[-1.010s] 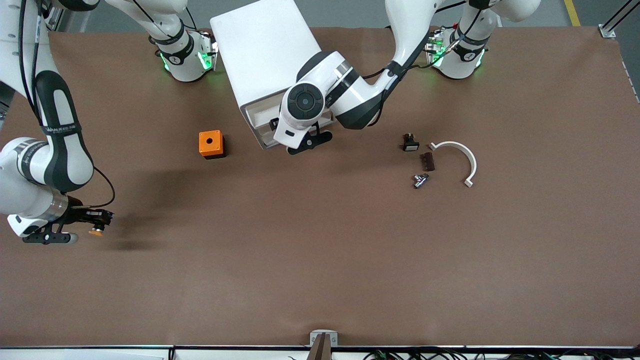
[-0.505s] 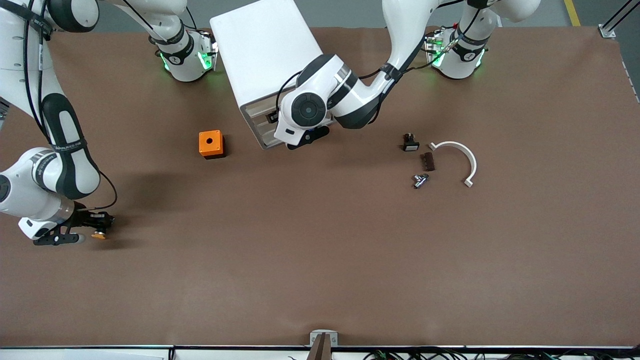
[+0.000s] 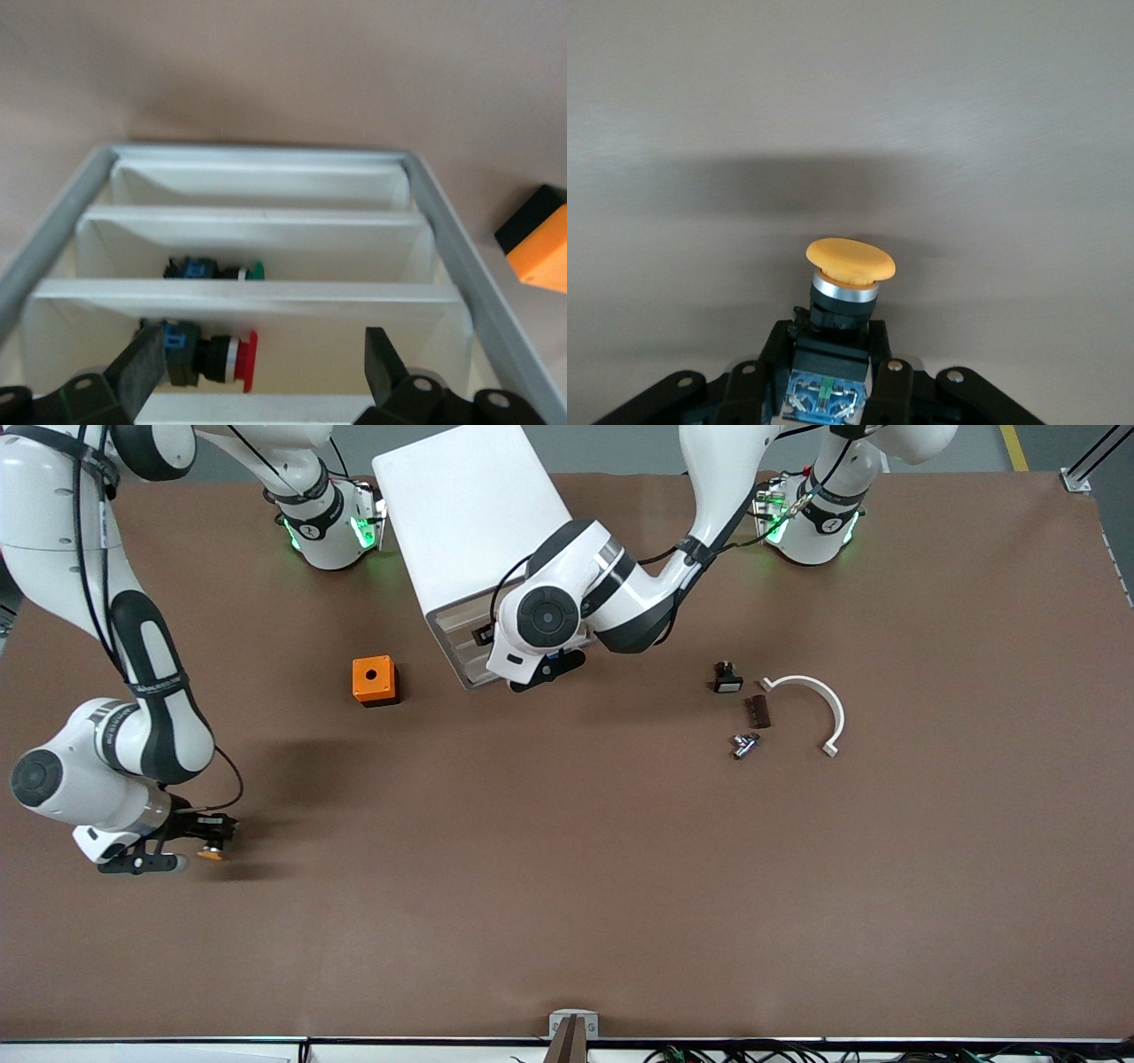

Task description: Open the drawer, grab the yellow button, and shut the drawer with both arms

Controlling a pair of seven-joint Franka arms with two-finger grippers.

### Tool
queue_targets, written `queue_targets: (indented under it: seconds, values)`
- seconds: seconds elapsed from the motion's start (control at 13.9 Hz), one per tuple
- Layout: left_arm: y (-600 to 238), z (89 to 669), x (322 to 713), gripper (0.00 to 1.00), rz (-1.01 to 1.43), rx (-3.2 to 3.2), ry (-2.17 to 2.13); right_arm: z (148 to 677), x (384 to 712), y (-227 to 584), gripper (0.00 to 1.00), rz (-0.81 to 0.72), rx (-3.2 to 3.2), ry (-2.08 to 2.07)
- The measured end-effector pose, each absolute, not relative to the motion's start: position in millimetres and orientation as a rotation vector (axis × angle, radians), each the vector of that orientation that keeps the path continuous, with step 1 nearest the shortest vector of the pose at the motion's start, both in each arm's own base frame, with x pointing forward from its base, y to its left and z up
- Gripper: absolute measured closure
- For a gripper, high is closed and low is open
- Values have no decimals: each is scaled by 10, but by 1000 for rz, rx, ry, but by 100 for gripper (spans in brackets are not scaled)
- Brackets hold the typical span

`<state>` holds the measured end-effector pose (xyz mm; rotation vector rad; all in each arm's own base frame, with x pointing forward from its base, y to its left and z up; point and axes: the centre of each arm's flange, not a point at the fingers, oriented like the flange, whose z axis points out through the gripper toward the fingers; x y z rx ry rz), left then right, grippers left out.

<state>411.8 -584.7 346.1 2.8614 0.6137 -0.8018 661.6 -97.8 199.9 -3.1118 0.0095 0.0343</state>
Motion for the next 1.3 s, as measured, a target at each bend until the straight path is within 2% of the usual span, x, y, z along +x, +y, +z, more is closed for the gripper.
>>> queue_targets:
  seconds: [0.22, 0.5, 0.87, 1.3]
  values:
    - [-5579, 3900, 4465, 0, -646, 2859, 636, 1985, 6638, -605, 61, 68, -3110, 18]
    - [-4781, 4895, 5015, 0, -473, 2808, 645, 2005, 6623, -584, 61, 90, -3109, 9]
    - [-3757, 5855, 5062, 0, -438, 2882, 497, 2159, 6589, -454, 61, 82, -3124, -49]
    - [-2103, 6539, 5255, 0, -397, 2884, 347, 2127, 6417, -431, 61, 105, -3126, -58]
